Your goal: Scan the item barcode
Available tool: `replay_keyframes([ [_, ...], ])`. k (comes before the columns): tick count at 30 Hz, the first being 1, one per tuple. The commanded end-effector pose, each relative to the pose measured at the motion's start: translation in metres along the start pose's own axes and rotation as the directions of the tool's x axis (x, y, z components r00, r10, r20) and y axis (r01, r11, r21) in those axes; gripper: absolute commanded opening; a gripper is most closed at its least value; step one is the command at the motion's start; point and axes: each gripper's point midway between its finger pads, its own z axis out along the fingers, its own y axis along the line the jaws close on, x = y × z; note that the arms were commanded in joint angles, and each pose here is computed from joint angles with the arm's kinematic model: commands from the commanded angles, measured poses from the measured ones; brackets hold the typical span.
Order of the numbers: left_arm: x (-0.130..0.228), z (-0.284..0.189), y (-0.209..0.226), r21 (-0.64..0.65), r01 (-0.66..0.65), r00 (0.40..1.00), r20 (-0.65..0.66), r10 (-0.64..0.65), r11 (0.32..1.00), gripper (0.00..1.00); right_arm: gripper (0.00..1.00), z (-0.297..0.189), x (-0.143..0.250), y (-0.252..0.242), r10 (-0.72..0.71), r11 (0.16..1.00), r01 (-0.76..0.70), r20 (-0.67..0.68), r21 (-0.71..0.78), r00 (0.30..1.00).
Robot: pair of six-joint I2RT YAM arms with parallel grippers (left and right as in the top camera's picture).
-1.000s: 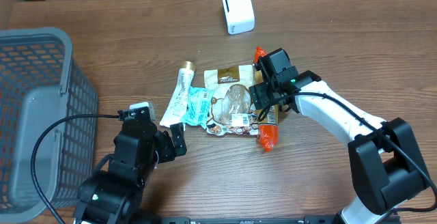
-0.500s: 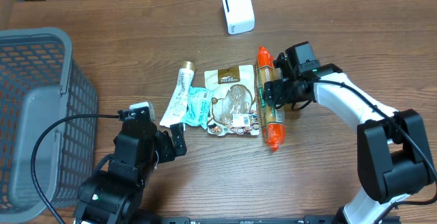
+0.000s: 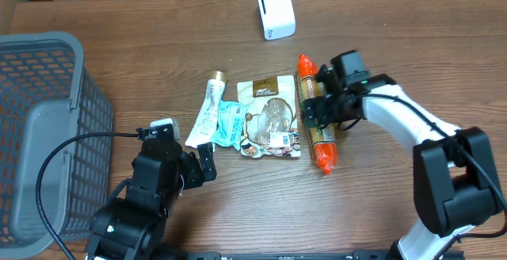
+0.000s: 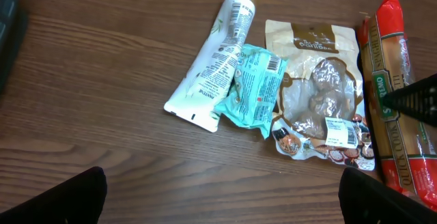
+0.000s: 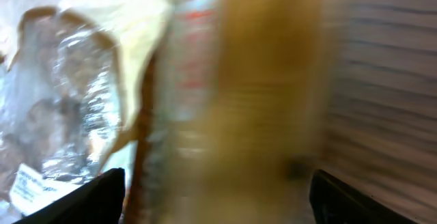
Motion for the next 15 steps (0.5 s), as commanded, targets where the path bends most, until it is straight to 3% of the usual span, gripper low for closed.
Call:
replay_keyframes([
  [1, 0.000, 0.001, 0.003, -0.018, 0.016, 1.000, 0.004, -0.016, 1.000, 1.00, 0.86, 0.005, -0.003, 0.005, -0.074, 0.993, 0.073, 0.004, 0.088, 0.997],
  [6, 0.000, 0.001, 0.003, -0.018, 0.016, 1.000, 0.004, -0.016, 1.000, 1.00, 0.86, 0.007, 0.002, -0.009, -0.107, 0.966, 0.105, -0.007, 0.236, 0.994],
  [11, 0.000, 0.001, 0.003, -0.018, 0.016, 1.000, 0.004, -0.016, 1.000, 1.00, 0.78, 0.006, 0.000, -0.015, -0.109, 0.957, 0.105, -0.002, 0.270, 0.994],
  [15, 0.000, 0.001, 0.003, -0.018, 0.016, 1.000, 0.004, -0.016, 1.000, 1.00, 0.77, 0.012, 0.010, -0.018, -0.105, 0.957, 0.105, -0.014, 0.269, 0.994],
])
